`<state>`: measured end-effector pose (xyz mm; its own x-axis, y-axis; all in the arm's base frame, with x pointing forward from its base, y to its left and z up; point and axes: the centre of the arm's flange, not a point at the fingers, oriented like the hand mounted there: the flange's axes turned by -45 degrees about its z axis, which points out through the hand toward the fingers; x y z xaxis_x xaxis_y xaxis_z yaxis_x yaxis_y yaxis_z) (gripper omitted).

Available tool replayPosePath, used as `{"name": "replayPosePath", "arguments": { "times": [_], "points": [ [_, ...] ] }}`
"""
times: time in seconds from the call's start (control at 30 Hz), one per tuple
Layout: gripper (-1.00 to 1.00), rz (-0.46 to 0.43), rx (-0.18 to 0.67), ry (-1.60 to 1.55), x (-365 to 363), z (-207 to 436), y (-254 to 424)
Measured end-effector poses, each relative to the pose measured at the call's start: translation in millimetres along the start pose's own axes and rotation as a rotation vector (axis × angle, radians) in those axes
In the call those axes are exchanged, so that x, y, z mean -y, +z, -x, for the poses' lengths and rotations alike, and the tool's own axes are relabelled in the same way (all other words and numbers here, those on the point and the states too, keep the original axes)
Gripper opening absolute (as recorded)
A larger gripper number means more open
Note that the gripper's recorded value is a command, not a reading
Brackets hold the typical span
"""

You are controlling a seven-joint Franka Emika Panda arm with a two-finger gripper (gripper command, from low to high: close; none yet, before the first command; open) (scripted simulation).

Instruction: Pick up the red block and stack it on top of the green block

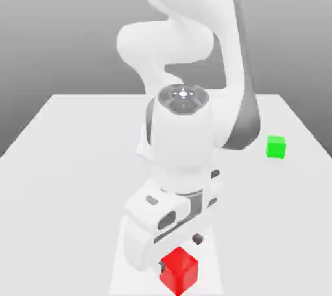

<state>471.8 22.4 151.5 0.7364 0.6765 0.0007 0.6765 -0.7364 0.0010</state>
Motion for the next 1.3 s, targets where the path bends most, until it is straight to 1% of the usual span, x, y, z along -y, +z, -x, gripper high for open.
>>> {"name": "replayPosePath", "arguments": {
  "times": [0.23,0.4,0.53,0.63,0.73,0.87,1.07,1.2,1.3],
  "points": [
    [-1.0,-0.001,0.001,0.0,0.2,0.2,2.0],
    [-1.0,-0.004,0.0,-0.005,3.8,-1.5,-51.4],
    [-1.0,-0.048,-0.02,-0.145,97.6,-40.2,-64.7],
    [-1.0,-0.078,-0.026,-0.303,195.7,-59.9,-72.7],
    [-1.0,-0.097,-0.025,-0.46,290.6,-56.8,-80.7],
    [-1.0,-0.103,-0.016,-0.629,387.8,-25.7,-89.8],
    [-1.0,-0.068,-0.002,-0.852,490.1,51.4,-97.4],
    [-1.0,-0.016,0.001,-1.012,537.6,116.5,-96.7],
    [-1.0,0.004,-0.005,-1.044,544.6,128.4,-93.5]
  ]
}}
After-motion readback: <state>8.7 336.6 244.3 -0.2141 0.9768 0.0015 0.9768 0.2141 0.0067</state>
